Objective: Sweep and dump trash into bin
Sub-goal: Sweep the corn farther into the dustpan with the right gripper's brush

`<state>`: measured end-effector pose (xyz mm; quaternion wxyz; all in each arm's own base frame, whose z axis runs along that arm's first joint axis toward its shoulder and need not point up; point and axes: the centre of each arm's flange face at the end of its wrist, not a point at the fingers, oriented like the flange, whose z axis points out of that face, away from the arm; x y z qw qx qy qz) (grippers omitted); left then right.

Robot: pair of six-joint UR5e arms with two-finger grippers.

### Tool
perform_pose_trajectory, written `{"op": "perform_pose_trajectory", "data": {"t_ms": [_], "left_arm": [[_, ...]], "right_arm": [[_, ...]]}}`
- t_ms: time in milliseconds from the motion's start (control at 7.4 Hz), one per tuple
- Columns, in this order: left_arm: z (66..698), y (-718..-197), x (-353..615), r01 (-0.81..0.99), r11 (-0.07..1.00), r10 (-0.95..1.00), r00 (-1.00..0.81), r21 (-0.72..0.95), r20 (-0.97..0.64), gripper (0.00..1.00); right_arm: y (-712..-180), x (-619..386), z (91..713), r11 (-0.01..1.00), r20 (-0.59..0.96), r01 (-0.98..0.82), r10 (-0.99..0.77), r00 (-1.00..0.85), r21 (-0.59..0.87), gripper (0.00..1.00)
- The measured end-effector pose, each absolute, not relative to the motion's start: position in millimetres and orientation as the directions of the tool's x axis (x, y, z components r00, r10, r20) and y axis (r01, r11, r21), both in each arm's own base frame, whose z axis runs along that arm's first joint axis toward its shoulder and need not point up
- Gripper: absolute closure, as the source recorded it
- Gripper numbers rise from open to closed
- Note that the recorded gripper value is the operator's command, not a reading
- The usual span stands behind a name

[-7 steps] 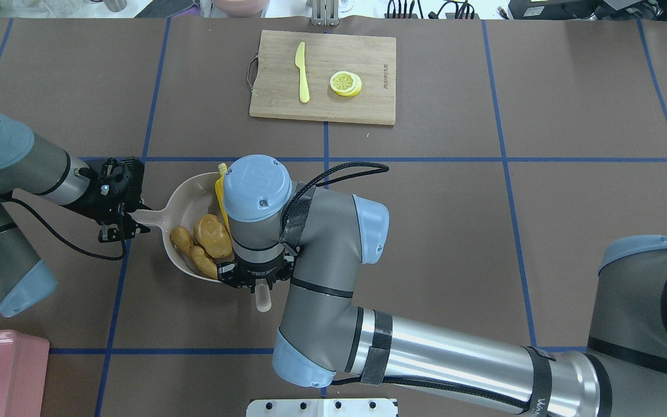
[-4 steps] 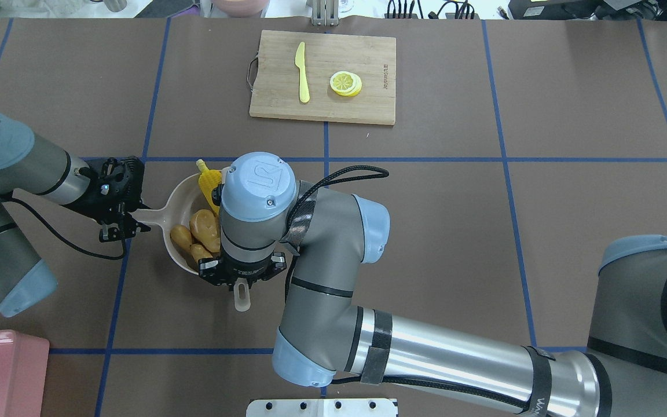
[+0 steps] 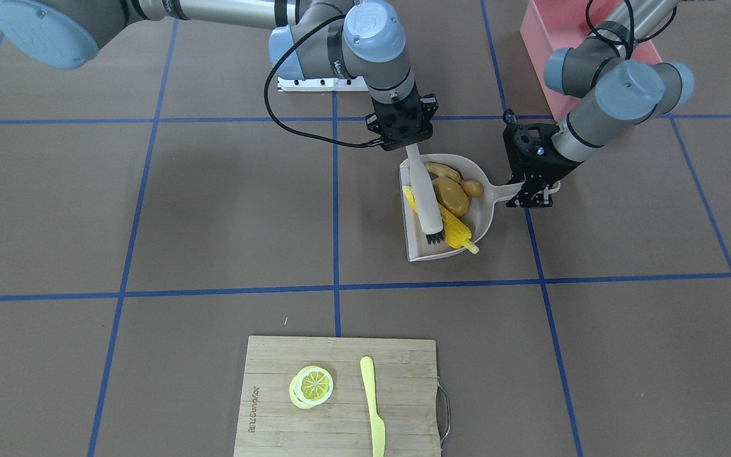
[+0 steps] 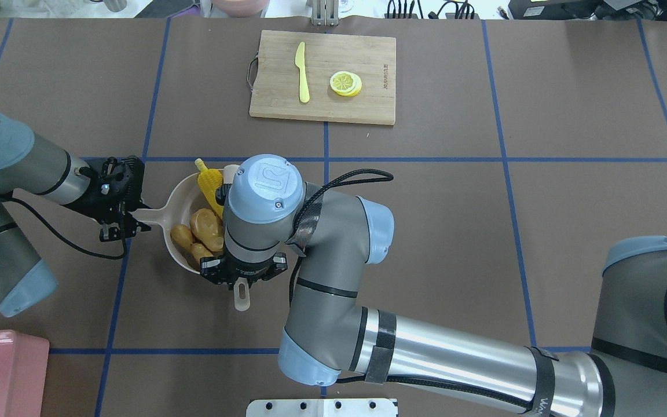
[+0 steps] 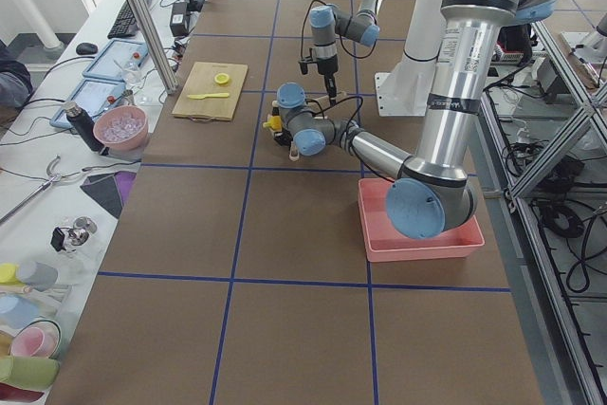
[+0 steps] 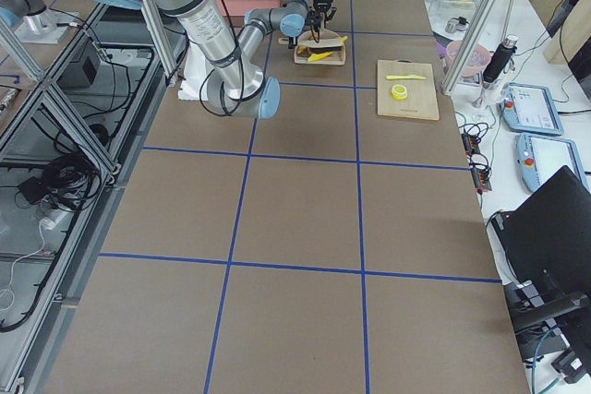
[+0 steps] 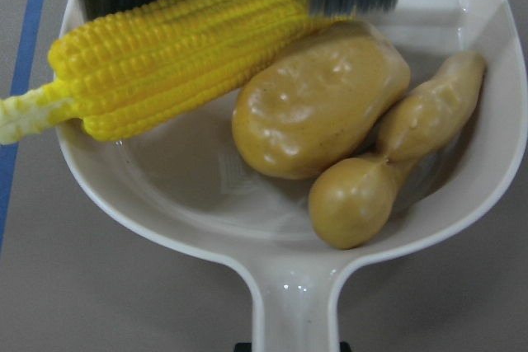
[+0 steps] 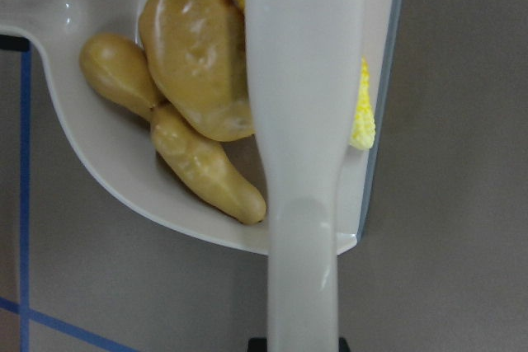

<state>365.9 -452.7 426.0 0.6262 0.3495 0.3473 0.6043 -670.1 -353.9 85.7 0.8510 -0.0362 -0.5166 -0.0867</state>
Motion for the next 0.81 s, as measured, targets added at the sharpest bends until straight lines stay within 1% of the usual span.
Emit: {"op": "perform_pose_trajectory", "data": {"t_ms": [405, 811], "left_arm": [[425, -452, 366, -0.512, 0.025, 1.000, 0.029, 0.859, -0.012, 1.00], [424, -452, 365, -0.506, 0.020, 1.000, 0.031, 0.862, -0.006, 1.00]], "right_arm": [[-356, -659, 99, 0.981, 0.891, 0.194, -0.105, 0.441, 0.020, 1.00], [-354, -639, 126, 0.979, 0.889, 0.202, -0.100, 0.447, 0.009, 1.00]]}}
